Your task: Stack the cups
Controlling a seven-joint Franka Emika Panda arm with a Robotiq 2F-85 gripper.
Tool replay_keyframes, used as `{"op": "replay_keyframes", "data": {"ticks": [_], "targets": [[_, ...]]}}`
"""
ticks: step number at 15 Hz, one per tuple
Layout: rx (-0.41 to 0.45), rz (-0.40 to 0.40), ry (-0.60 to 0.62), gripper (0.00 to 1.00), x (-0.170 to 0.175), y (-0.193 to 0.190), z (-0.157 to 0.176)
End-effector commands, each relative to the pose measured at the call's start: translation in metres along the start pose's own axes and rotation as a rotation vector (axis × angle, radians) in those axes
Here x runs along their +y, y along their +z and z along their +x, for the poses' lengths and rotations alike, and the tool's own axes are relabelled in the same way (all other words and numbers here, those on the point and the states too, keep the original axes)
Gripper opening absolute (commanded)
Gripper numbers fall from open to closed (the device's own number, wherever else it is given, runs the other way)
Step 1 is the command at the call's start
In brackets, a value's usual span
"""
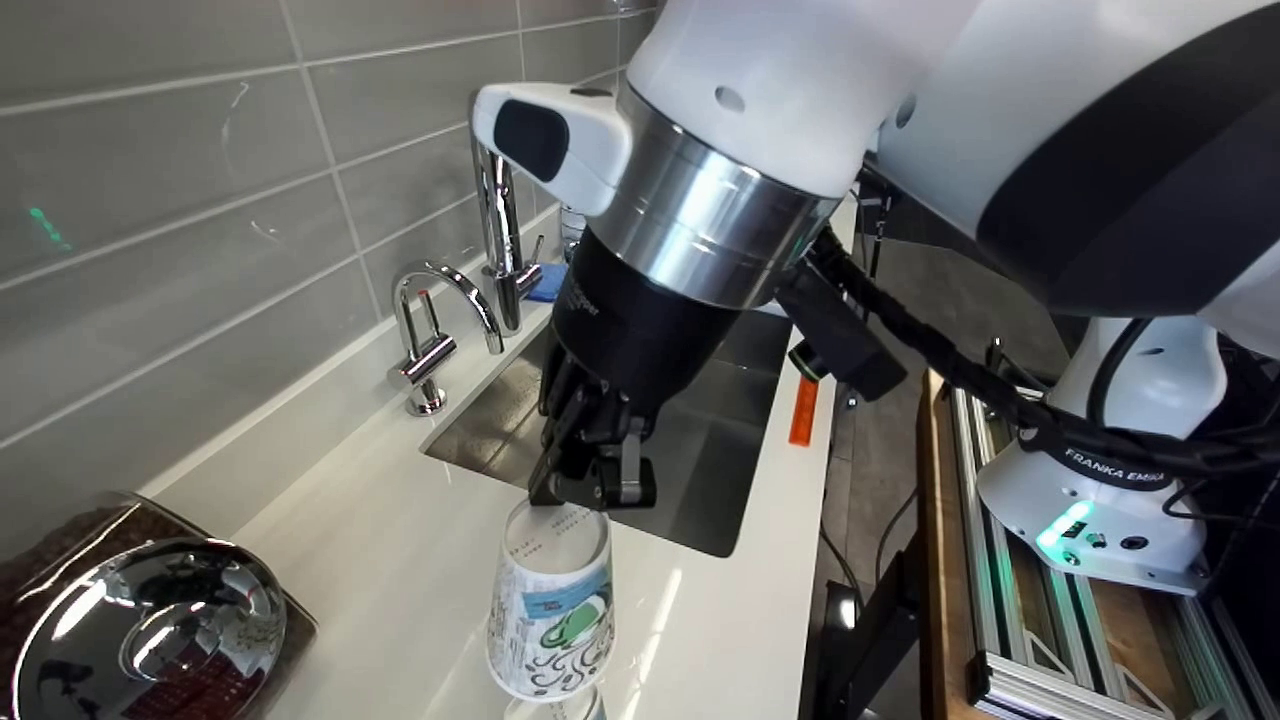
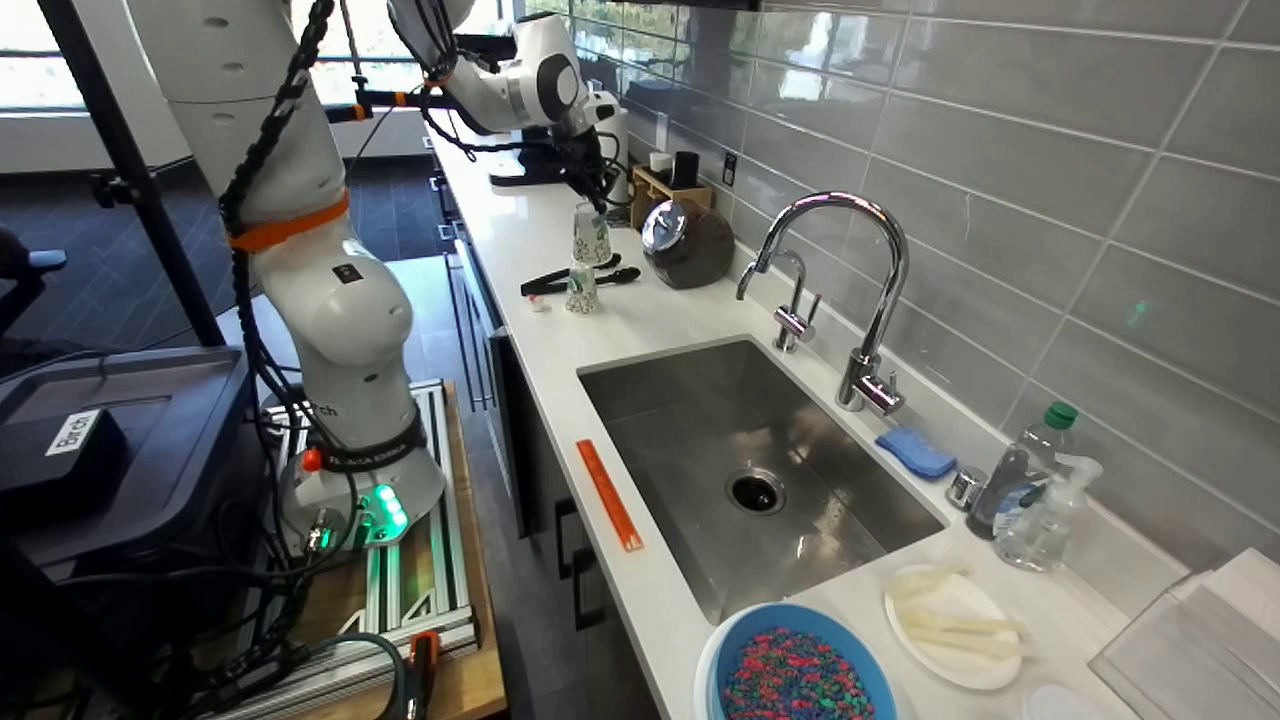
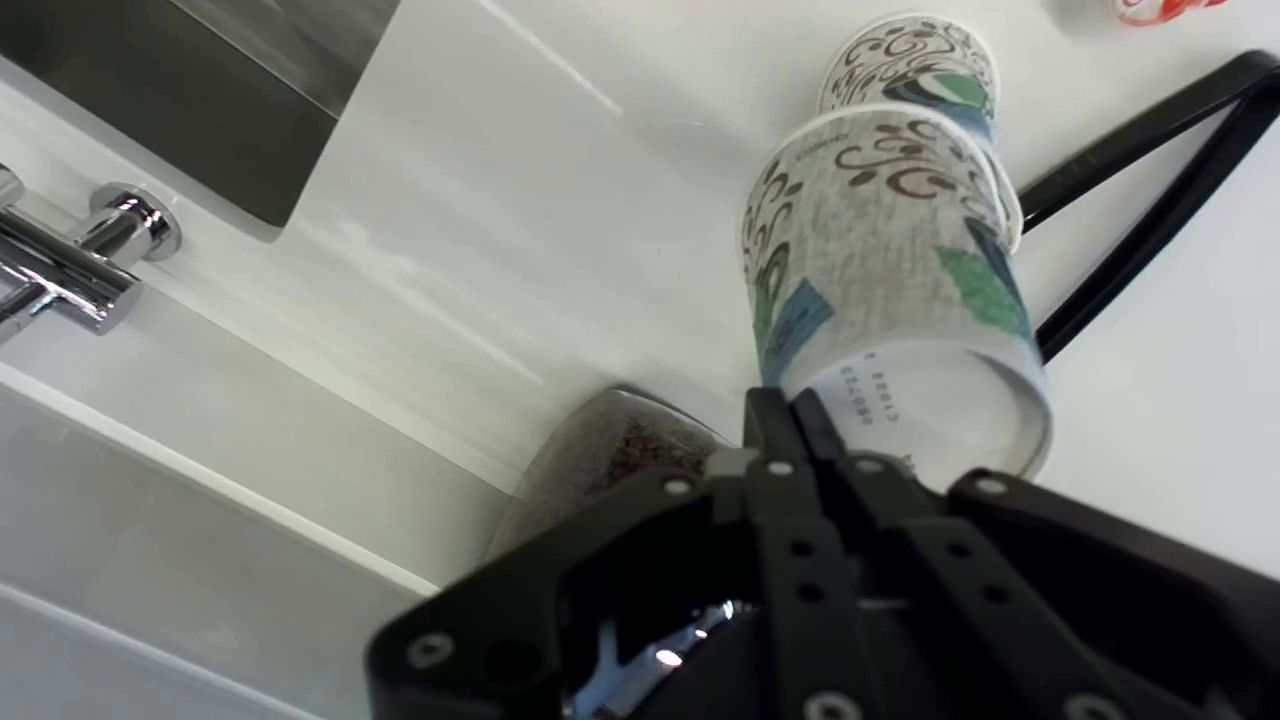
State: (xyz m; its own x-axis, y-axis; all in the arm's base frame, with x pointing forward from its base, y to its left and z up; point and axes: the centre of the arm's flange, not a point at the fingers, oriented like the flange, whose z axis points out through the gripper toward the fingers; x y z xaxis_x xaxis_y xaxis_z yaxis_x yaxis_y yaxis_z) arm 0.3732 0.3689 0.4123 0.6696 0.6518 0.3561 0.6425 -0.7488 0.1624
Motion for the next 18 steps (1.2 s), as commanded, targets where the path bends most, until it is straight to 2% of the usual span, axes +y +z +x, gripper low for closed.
{"op": "replay_keyframes", "data": {"ticks": [1,8,18], "targets": [[-0.026,0.037,-0.045,0.01,0.001,0.006,0.009],[-0.059,0.103,-0.095,0.01,-0.005,0.024,0.021],[-0.112,0.116,-0.133,0.01,-0.012,0.045,0.033]]}}
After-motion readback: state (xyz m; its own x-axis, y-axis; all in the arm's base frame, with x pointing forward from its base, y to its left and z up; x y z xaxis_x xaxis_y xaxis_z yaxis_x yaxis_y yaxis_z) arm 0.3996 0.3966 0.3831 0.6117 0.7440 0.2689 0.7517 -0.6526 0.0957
